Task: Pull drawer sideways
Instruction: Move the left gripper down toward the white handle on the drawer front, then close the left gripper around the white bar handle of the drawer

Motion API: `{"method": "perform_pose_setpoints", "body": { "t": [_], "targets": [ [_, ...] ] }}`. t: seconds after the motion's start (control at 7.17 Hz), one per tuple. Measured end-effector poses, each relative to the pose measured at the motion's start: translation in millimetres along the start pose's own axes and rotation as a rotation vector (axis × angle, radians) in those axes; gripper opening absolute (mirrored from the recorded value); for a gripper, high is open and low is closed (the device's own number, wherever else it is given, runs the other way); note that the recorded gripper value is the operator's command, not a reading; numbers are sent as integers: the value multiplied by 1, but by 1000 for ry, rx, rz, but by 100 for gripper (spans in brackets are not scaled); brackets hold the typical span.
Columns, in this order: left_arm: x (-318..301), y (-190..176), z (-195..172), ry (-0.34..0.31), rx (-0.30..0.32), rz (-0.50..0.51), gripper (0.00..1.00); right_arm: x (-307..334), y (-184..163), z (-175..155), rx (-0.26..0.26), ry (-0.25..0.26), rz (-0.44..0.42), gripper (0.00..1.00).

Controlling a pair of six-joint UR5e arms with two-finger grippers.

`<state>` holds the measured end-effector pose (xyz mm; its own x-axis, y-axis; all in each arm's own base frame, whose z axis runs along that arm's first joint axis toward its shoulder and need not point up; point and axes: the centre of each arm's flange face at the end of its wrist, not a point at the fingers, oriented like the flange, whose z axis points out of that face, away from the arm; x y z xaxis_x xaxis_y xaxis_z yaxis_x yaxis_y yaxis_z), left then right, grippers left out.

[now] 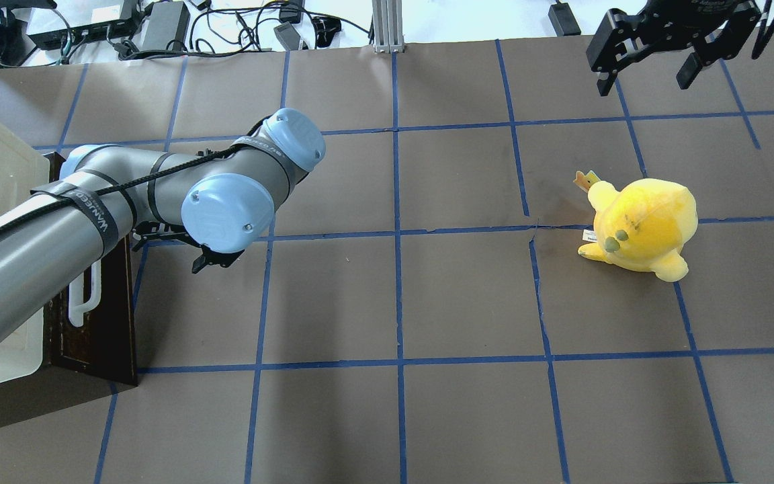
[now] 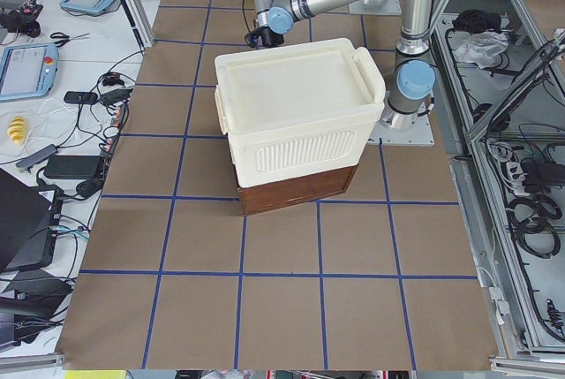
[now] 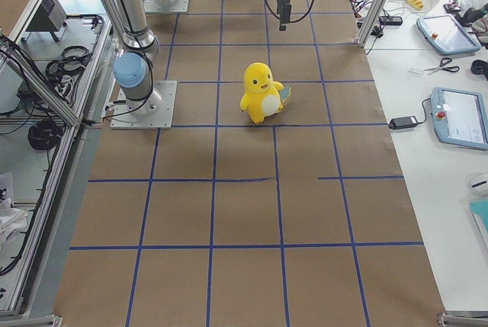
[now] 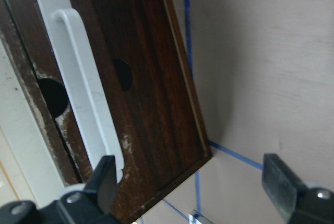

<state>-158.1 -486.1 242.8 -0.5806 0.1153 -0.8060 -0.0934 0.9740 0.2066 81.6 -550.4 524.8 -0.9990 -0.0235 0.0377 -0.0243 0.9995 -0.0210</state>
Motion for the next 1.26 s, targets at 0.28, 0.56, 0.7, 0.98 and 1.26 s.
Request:
{"method": "perform_pose_setpoints", "body": {
  "t": [0.28,0.56,0.7,0.98,1.26],
  "targets": [
    [19,-10,17,-154,22,62,100,0,0,0,0,0,0,100],
    [28,-14,30,-285,46,124,100,0,0,0,0,-1,0,100],
    [27,-15,36,-313,39,143,100,0,0,0,0,-1,0,100],
    [21,-20,52,-333,5,160,100,0,0,0,0,0,0,100],
    [11,-24,67,-350,-23,143,100,0,0,0,0,-1,0,100]
  ]
}}
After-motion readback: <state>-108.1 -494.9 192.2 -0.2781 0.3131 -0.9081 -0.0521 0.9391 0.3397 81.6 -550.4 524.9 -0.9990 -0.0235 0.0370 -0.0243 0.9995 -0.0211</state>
